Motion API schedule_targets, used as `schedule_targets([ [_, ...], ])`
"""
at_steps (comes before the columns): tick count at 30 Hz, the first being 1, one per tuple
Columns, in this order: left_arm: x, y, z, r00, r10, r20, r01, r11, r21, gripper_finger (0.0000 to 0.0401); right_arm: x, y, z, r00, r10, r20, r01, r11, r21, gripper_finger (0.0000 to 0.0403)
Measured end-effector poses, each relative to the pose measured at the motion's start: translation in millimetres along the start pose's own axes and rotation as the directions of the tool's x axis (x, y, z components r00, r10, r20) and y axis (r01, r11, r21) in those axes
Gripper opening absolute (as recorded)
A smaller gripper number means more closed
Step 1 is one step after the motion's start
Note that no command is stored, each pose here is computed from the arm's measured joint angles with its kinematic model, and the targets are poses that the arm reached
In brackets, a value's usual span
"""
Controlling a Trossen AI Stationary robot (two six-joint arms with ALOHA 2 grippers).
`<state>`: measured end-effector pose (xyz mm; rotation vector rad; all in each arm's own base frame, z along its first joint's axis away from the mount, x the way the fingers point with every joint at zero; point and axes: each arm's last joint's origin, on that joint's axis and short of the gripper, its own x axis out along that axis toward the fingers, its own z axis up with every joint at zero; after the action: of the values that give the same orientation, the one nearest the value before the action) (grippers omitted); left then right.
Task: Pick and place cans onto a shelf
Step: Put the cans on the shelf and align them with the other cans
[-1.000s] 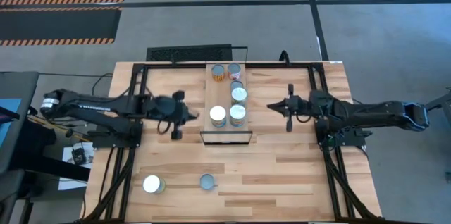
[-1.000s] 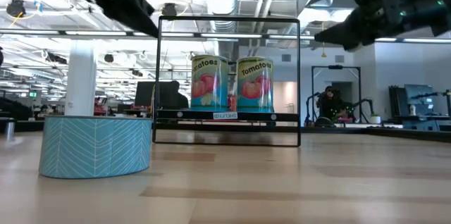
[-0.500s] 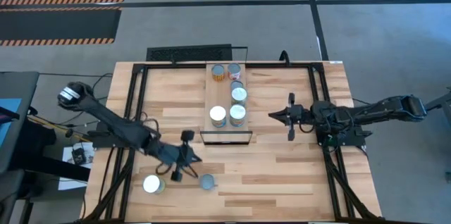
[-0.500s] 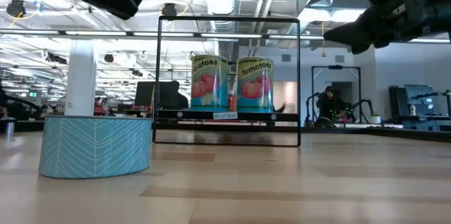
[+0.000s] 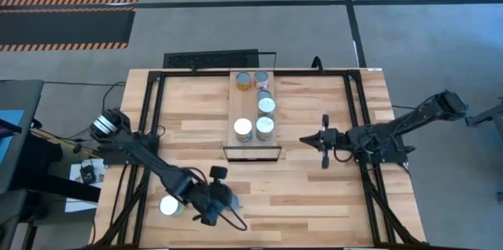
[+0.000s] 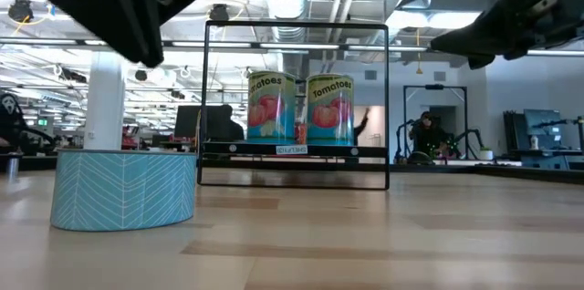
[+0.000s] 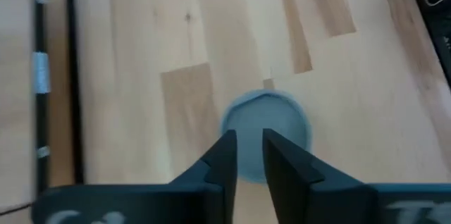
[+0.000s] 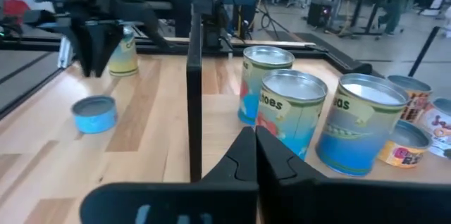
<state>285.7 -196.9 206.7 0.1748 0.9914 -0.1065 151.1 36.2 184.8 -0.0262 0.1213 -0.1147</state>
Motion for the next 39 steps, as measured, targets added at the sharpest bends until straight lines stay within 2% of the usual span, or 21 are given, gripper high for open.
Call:
schedule_targets([
  [4, 12, -10, 3, 0.999, -0.006, -0.052, 0.006, 1.000, -0.002, 0.0086, -1, 7, 1, 1.000, 0.002, 0.018, -0.002, 1.000, -0.024, 0.0006],
  [9, 22, -19, 4, 0.994, -0.068, -0.088, 0.065, 0.997, -0.033, 0.0118, -2, 11, 3, 0.999, 0.024, 0.042, -0.023, 0.999, -0.034, 0.0006],
  [16, 36, -29, -2, 0.989, -0.092, -0.117, 0.087, 0.995, -0.043, 0.0135, -2, 11, 3, 0.999, 0.027, 0.040, -0.025, 0.999, -0.046, 0.0006],
  [20, 41, -29, -3, 0.991, -0.065, -0.116, 0.060, 0.997, -0.038, 0.0128, -2, 11, 3, 0.999, 0.027, 0.040, -0.025, 0.998, -0.061, 0.0007],
  [24, 42, -27, -2, 0.995, -0.033, -0.094, 0.027, 0.998, -0.060, 0.0096, -2, 11, 3, 0.999, 0.027, 0.041, -0.025, 0.998, -0.064, 0.0007],
  [28, 42, -29, 1, 0.993, -0.086, -0.080, 0.080, 0.994, -0.072, 0.0052, -2, 11, 3, 0.999, 0.027, 0.040, -0.025, 0.998, -0.065, 0.0007],
  [31, 42, -30, 2, 0.993, -0.092, -0.072, 0.087, 0.993, -0.074, 0.0034, -2, 11, 3, 0.999, 0.027, 0.040, -0.024, 0.997, -0.069, 0.0007],
  [35, 42, -30, 2, 0.991, -0.110, -0.078, 0.104, 0.992, -0.077, 0.0036, -2, 11, 3, 0.999, 0.027, 0.040, -0.024, 0.997, -0.072, 0.0007],
  [39, 42, -30, 2, 0.992, -0.100, -0.073, 0.094, 0.993, -0.076, 0.0064, -2, 11, 3, 0.999, 0.027, 0.040, -0.024, 0.997, -0.072, 0.0007],
])
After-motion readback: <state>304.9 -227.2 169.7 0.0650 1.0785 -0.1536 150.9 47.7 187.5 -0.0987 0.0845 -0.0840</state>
